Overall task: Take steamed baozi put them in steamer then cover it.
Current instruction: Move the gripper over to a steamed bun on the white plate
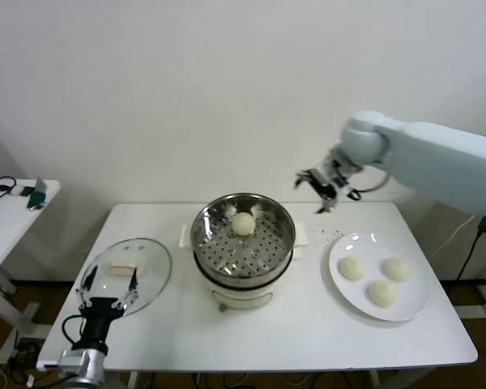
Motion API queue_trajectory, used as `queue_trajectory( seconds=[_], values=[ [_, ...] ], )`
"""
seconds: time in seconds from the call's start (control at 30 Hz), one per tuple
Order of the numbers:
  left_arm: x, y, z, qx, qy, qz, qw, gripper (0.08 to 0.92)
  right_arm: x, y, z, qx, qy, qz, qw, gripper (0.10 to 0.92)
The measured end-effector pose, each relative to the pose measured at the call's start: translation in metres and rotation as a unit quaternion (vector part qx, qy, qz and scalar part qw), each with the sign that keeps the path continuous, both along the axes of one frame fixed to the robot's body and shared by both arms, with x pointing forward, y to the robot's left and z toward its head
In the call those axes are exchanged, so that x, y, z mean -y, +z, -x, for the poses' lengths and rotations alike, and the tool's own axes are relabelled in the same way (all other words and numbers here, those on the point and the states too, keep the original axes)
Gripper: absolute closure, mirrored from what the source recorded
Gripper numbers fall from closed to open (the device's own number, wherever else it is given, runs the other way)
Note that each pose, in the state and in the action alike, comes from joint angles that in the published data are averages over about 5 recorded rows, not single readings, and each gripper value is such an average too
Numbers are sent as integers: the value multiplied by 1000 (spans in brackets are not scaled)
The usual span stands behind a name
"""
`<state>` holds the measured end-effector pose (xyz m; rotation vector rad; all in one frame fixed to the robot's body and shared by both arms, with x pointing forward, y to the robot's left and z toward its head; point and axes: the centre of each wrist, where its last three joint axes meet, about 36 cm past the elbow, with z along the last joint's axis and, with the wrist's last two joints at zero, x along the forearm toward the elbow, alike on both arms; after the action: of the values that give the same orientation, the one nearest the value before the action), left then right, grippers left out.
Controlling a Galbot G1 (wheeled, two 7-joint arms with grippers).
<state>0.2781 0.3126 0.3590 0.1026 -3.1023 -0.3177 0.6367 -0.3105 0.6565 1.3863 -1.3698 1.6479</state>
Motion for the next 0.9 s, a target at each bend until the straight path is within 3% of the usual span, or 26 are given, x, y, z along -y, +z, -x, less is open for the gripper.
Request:
queue_trajectory(
  seconds=[0.43, 0.9],
  values=[
    [-3, 1, 0, -6, 1, -4, 1000, 177, 69, -98, 11, -74, -130, -8, 989, 200],
    [-10, -2, 2, -19, 14, 7, 1000, 177, 88, -175, -11, -113, -182, -6, 977, 200]
  ],
)
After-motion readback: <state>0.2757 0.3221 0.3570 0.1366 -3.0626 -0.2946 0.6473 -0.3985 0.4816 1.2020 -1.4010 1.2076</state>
